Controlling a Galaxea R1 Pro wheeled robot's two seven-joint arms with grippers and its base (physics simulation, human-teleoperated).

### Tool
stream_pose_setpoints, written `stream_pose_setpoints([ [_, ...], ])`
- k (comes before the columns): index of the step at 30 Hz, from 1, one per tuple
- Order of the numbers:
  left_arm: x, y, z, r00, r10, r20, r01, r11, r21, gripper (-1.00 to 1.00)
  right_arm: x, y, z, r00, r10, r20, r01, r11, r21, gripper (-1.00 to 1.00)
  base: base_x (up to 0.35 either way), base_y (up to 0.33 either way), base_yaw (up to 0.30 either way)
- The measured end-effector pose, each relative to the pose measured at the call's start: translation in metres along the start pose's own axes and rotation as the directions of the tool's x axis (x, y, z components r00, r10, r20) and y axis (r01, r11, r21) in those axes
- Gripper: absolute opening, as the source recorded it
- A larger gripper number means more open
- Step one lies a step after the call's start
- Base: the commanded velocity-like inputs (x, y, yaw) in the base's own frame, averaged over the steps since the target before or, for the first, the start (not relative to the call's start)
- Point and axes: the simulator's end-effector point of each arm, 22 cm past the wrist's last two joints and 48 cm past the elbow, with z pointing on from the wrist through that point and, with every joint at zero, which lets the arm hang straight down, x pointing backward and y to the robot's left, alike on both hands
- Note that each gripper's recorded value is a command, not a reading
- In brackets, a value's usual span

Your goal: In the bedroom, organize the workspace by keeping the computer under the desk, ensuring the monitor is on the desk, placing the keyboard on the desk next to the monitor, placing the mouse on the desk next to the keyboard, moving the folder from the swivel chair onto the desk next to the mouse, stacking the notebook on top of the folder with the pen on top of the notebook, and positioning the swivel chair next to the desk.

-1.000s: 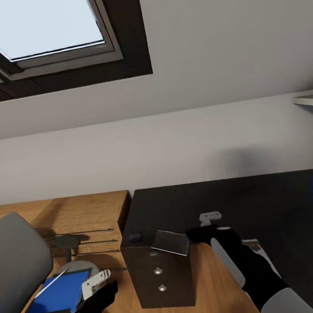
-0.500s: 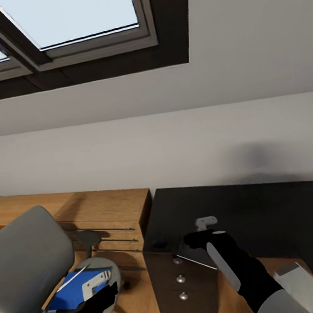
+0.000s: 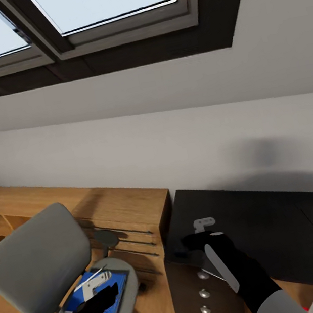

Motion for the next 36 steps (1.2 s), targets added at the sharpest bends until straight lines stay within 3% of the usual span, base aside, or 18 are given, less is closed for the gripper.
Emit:
stream_pose_setpoints([
  [7, 0.0015, -0.0004, 0.0007, 1.0, 0.003, -0.005, -0.003, 1.0, 0.0, 1.0, 0.0011, -0.0014, 0.0011, 1.0, 0.001, -0.003, -0.001, 1.0, 0.002, 1.0, 0.246, 0.001, 0.026],
  [21, 0.0033, 0.001, 0.0019, 1.0, 0.005, -0.012, -0.005, 1.0, -0.002, 1.0, 0.0028, -0.0025, 0.0027, 1.0, 0.005, -0.007, -0.005, 1.0, 0.001, 1.0, 0.037, 0.0, 0.0],
  [36, 0.0041, 0.0007, 0.0023, 1.0, 0.004, -0.014, -0.004, 1.0, -0.001, 1.0, 0.0044, -0.0024, 0.0039, 1.0, 0.006, -0.009, -0.006, 1.0, 0.0, 1.0, 0.269, 0.0, 0.0],
])
